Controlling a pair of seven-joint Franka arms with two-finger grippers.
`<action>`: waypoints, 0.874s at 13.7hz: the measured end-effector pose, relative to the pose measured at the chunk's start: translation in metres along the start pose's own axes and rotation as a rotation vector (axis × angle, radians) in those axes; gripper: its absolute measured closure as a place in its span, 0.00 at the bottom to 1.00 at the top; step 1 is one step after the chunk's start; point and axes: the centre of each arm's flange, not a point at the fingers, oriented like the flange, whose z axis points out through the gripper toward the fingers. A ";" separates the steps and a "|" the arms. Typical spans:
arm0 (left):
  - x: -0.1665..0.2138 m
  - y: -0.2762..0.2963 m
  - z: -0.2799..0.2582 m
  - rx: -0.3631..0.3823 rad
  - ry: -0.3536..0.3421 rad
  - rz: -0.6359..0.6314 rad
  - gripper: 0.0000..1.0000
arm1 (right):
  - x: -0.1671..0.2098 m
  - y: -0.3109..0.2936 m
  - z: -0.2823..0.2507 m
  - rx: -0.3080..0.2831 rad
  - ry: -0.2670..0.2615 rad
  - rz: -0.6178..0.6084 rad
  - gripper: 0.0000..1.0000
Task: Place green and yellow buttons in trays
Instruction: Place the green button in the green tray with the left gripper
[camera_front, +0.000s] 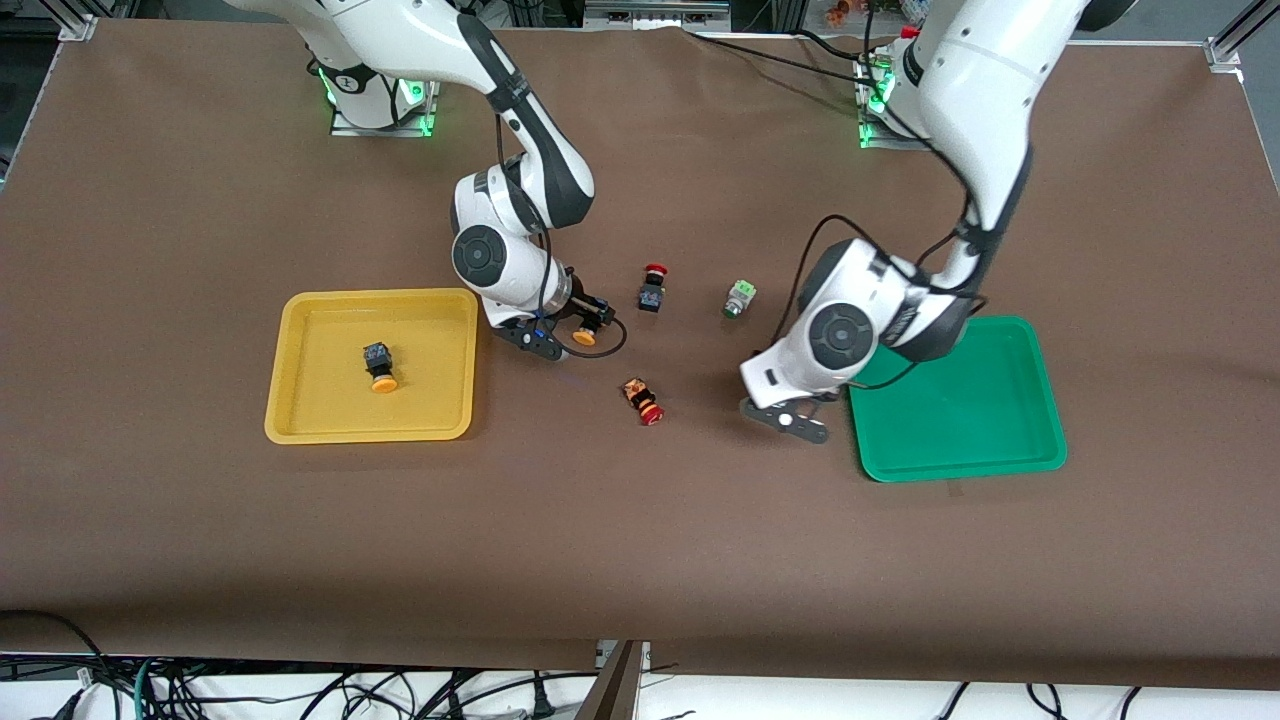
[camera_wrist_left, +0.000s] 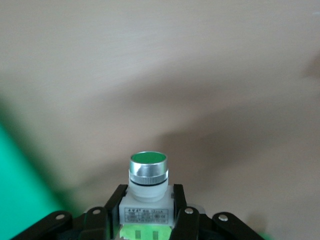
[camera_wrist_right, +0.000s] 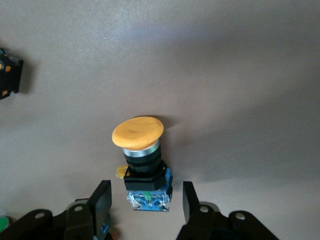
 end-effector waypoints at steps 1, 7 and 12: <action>-0.008 -0.027 -0.018 0.024 -0.032 -0.018 0.58 | -0.001 -0.001 0.004 0.000 0.004 -0.001 0.33; -0.027 -0.178 0.033 0.118 -0.150 0.124 0.58 | -0.014 -0.005 0.024 -0.004 0.016 -0.015 0.47; -0.027 -0.166 0.035 0.075 -0.165 0.164 0.25 | -0.008 -0.003 0.015 -0.014 0.013 -0.014 0.59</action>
